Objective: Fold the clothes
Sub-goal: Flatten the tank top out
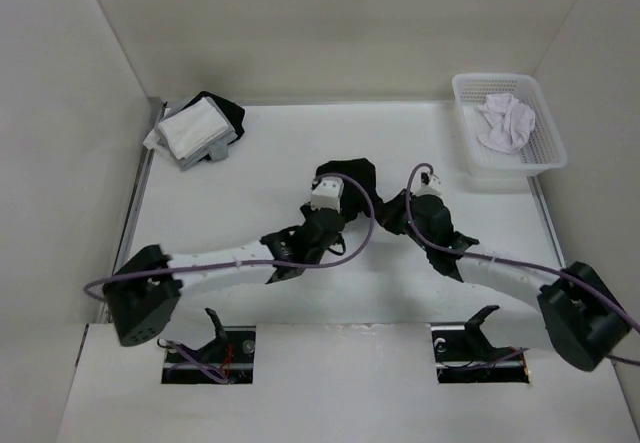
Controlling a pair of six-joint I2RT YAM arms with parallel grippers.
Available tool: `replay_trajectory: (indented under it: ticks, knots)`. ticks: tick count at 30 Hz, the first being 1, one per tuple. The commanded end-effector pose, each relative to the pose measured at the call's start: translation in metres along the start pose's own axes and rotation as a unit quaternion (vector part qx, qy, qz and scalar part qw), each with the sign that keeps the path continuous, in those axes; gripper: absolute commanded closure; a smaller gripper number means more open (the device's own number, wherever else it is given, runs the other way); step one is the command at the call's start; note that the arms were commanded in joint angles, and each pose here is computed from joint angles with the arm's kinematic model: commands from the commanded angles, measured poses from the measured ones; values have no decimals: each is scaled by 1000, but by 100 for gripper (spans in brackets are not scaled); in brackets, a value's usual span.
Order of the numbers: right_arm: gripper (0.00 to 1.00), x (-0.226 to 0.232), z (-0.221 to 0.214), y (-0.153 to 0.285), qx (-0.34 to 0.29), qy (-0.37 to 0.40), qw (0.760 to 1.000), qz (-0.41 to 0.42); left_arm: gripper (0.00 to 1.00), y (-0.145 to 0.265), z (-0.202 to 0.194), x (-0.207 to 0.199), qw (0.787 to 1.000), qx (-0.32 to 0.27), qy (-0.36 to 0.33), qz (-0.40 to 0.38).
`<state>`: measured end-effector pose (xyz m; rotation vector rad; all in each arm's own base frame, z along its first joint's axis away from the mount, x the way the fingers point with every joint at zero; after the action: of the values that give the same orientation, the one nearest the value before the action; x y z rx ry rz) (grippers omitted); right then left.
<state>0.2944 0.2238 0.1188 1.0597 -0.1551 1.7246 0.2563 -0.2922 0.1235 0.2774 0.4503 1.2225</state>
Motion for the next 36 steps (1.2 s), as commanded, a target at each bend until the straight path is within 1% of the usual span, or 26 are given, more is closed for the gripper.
replay_trajectory:
  ticks: [1, 2, 3, 4, 6, 7, 8, 9, 11, 13, 17, 20, 21, 23, 24, 26, 27, 28, 29, 30, 31, 33, 35, 36]
  knots:
    - [96, 71, 55, 57, -83, 95, 992, 27, 100, 68, 119, 21, 990, -138, 25, 16]
    - [96, 77, 59, 63, -89, 101, 991, 28, 100, 79, 133, 24, 988, -152, 26, 18]
    - [96, 92, 73, 82, -107, 117, 987, 32, 100, 96, 155, 28, 984, -174, 30, 20]
    - [96, 121, 94, 114, -135, 142, 980, 47, 100, 130, 193, 31, 975, -216, 41, 18]
    - [96, 156, 121, 152, -170, 171, 968, 65, 100, 170, 234, 35, 963, -263, 52, 17]
    - [96, 181, 137, 180, -190, 186, 961, 81, 100, 192, 256, 36, 956, -287, 59, 16]
    - [96, 193, 145, 194, -202, 194, 956, 88, 100, 203, 267, 38, 952, -298, 61, 17]
    - [96, 218, 163, 222, -225, 211, 946, 100, 100, 230, 293, 40, 943, -325, 66, 15]
    - [96, 249, 182, 258, -249, 226, 934, 118, 100, 265, 323, 41, 932, -356, 74, 5]
    - [96, 276, 200, 284, -270, 245, 922, 133, 100, 297, 349, 43, 920, -381, 87, -11]
    - [96, 301, 219, 308, -297, 262, 909, 133, 100, 331, 380, 40, 908, -411, 86, -19]
    - [96, 315, 221, 317, -310, 270, 900, 146, 100, 334, 391, 38, 902, -425, 74, 7]
    - [96, 315, 225, 315, -323, 271, 896, 138, 100, 334, 393, 40, 900, -431, 70, 21]
    - [96, 309, 231, 300, -346, 282, 888, 112, 99, 323, 392, 41, 894, -441, 58, 54]
    - [96, 306, 230, 288, -355, 288, 884, 100, 98, 311, 391, 45, 890, -444, 46, 86]
    - [96, 296, 229, 251, -364, 301, 878, 75, 96, 267, 378, 50, 888, -433, 10, 156]
    - [97, 290, 226, 231, -357, 305, 880, 68, 96, 242, 369, 55, 888, -421, -1, 185]
    - [97, 283, 223, 207, -344, 308, 884, 65, 96, 206, 352, 61, 890, -401, -14, 215]
    - [98, 271, 220, 171, -320, 302, 896, 63, 96, 182, 339, 63, 894, -388, -20, 225]
    - [98, 260, 218, 145, -298, 295, 905, 66, 96, 148, 321, 65, 901, -368, -23, 229]
    - [98, 239, 218, 104, -263, 275, 922, 67, 96, 116, 305, 70, 909, -348, -25, 229]
    - [98, 209, 220, 54, -223, 251, 940, 53, 95, 67, 282, 83, 926, -306, -16, 220]
    - [98, 176, 224, 2, -189, 235, 953, 34, 95, 9, 263, 111, 945, -249, 14, 212]
    - [98, 159, 230, -25, -180, 225, 958, 13, 95, -12, 260, 124, 949, -231, 25, 215]
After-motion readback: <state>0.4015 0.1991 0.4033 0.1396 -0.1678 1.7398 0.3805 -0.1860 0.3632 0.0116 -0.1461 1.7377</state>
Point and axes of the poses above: each gripper's point midway between its finger pads, its own y axis back along the fingers, its own x axis along the line the jaws close on, z = x × y, the point moved 1 cm from there along y, back along the fingers, and after that the axes turned 1 degree about y, right-handed, at the moved point
